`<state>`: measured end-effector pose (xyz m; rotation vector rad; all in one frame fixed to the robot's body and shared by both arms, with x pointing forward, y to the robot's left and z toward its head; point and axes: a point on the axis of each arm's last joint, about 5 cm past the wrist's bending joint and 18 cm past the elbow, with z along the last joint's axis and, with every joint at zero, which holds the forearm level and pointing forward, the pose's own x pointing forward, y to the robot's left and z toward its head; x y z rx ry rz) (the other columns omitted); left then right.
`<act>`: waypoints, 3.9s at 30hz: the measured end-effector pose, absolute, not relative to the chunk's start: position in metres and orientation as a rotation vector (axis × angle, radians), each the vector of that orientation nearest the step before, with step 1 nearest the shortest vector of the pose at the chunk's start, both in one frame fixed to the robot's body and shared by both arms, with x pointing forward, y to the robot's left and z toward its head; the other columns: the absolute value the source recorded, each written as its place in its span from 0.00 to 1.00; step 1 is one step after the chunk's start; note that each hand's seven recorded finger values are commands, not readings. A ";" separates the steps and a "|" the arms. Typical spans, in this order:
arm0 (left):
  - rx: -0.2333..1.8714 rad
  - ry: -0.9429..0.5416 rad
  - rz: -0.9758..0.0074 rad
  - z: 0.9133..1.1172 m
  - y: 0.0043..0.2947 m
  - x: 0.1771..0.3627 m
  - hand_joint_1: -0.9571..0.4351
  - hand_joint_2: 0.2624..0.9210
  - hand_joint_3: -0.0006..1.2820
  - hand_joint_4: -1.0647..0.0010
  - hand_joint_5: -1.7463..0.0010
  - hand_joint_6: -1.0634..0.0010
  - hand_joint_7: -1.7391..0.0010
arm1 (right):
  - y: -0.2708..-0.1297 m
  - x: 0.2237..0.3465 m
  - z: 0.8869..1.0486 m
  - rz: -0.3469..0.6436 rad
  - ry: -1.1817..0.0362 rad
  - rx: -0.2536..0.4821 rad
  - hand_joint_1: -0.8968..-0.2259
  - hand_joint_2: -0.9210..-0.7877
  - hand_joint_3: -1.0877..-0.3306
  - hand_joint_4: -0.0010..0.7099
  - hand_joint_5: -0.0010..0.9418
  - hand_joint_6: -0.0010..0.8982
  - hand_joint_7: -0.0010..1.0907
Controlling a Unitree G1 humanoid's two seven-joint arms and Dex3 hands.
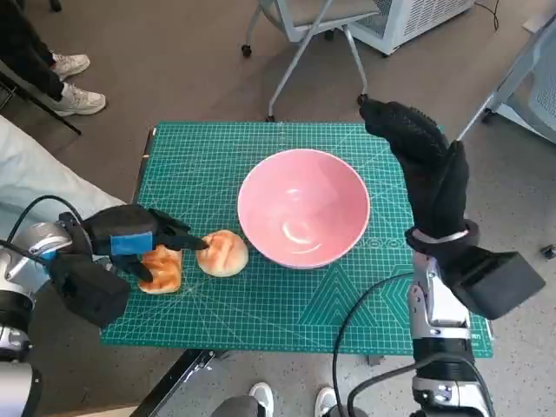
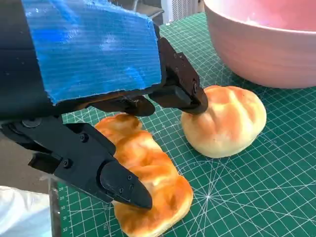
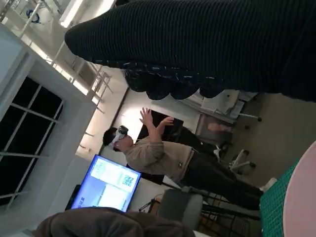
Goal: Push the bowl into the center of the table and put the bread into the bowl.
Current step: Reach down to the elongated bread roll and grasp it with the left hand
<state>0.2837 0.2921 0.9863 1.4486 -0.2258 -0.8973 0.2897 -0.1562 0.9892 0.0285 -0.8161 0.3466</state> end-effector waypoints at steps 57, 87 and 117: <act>1.686 -0.244 -0.947 1.006 0.296 0.277 0.66 0.70 0.00 0.70 1.00 0.59 1.00 | -0.156 0.289 0.986 0.348 -0.802 0.031 0.26 0.00 0.31 0.24 0.00 0.00 0.57; 1.729 -0.222 -0.956 0.993 0.299 0.276 0.67 0.68 0.00 0.73 1.00 0.63 1.00 | -0.155 0.287 0.982 0.348 -0.777 0.049 0.25 0.00 0.32 0.25 0.00 0.01 0.57; 1.712 -0.358 -0.966 0.994 0.290 0.279 0.61 0.66 0.00 0.68 1.00 0.58 0.99 | -0.155 0.287 0.980 0.345 -0.763 0.067 0.24 0.00 0.34 0.25 0.00 0.03 0.56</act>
